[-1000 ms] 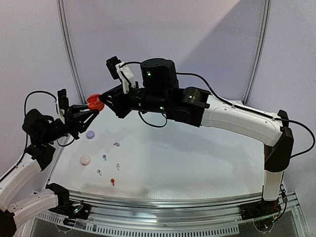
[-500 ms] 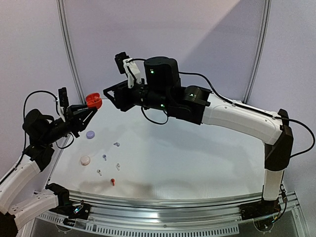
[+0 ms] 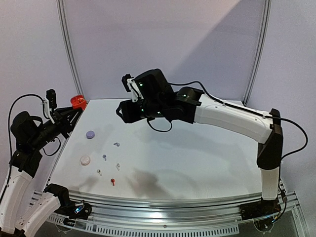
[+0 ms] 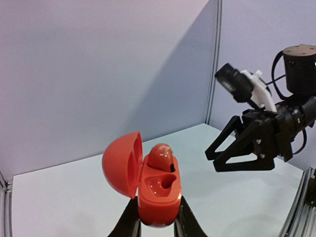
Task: Insert the wireless bluetooth earbuds into the charging case
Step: Pick up the left earbud from the corner of the board.
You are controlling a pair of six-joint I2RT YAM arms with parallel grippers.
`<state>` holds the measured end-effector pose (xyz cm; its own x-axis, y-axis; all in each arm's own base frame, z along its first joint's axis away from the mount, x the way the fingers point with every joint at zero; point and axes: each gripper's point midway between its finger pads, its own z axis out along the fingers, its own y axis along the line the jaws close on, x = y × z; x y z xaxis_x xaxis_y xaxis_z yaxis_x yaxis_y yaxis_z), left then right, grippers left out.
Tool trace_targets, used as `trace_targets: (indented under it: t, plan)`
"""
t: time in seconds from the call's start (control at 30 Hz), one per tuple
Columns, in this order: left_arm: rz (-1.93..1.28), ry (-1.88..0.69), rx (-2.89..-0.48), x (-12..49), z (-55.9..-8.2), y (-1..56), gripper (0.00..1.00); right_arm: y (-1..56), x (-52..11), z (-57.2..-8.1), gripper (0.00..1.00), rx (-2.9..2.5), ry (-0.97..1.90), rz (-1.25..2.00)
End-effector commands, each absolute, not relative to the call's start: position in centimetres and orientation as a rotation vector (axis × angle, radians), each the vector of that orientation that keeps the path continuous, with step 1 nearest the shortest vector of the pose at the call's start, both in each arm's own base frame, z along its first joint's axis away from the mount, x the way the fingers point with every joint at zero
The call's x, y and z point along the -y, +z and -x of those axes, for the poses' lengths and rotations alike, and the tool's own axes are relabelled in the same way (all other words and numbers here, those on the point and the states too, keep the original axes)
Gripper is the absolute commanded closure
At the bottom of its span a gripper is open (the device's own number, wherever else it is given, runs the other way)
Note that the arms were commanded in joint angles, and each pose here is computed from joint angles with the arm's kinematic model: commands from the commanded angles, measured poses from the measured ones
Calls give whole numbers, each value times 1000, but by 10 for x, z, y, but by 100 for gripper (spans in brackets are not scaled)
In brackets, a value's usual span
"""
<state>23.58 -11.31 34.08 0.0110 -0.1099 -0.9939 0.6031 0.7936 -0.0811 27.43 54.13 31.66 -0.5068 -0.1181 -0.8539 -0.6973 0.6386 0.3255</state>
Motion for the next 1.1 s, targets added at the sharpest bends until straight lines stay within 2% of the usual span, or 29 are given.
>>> trace_targets:
  t: [0.0,0.13,0.27,0.43,0.63,1.07]
  plan:
    - [-421,-506,-1654,95,-238,307,100,219,-543,-248,52,-2298,739,917]
    - [-426,-489,-1667,93,-243,302,100,179,-562,-223,50,-2403,847,984]
    - [-439,-481,-1604,94,-233,307,100,147,-586,-200,48,-2400,759,995]
    - [-307,-452,-1619,80,-235,304,100,98,-621,-169,47,-2479,777,877]
    - [-349,-488,-1576,87,-226,312,100,70,-637,-172,46,-2471,733,717]
    - [-425,-556,-1586,108,-219,308,100,25,-629,-173,57,-2470,572,686]
